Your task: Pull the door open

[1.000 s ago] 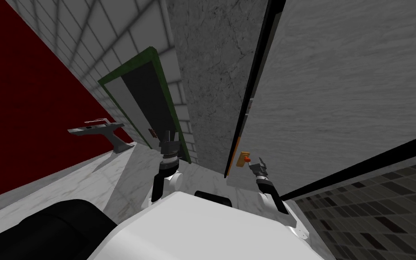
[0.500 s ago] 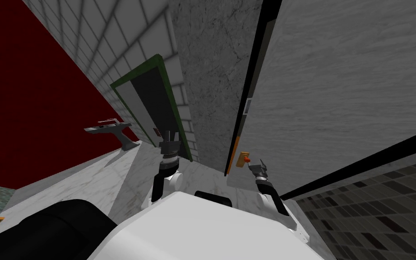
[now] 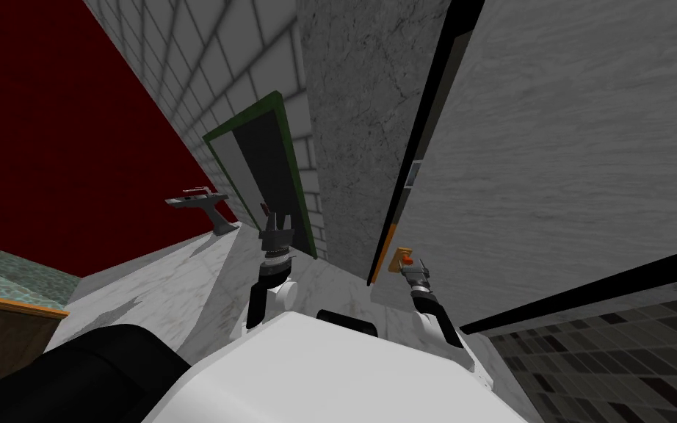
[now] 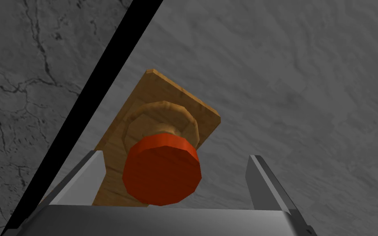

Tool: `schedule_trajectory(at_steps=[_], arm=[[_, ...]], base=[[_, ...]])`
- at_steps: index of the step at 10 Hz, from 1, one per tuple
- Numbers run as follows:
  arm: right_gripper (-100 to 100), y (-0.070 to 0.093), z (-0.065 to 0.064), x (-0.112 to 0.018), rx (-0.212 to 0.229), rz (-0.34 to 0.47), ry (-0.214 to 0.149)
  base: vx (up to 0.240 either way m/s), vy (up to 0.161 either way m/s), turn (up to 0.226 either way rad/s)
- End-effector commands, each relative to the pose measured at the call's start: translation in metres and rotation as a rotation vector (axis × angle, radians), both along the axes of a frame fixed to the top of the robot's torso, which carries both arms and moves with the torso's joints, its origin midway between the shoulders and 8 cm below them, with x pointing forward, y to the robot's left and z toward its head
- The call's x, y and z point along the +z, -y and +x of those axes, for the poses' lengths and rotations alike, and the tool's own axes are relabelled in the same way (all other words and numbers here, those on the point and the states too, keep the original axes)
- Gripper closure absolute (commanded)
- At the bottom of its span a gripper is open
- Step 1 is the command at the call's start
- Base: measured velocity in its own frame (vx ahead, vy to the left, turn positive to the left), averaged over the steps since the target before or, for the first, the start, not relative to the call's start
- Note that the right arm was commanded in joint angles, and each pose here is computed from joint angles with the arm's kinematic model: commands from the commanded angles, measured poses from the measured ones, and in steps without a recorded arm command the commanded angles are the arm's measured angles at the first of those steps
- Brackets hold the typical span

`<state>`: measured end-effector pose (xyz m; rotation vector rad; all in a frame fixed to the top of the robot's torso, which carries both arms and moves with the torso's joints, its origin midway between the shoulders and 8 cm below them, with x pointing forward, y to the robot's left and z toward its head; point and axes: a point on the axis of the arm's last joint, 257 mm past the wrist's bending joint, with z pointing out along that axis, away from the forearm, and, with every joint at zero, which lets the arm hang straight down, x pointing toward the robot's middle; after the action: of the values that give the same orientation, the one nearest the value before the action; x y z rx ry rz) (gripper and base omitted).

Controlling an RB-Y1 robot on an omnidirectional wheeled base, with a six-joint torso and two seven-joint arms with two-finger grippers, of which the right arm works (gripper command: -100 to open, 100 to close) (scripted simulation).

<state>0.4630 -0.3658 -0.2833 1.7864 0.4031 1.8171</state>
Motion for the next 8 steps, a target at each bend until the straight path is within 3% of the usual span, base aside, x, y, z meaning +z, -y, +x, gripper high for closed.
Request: schedule_trajectory(at_steps=[1, 8], arm=[[-100, -0.003, 0.0, -0.001, 0.0, 0.083, 0.009], [-100, -0.015, -0.001, -0.009, -0.009, 0.439, 0.033]], base=[[-0.063, 0.011, 0.071], [-0.083, -0.04, 0.079]])
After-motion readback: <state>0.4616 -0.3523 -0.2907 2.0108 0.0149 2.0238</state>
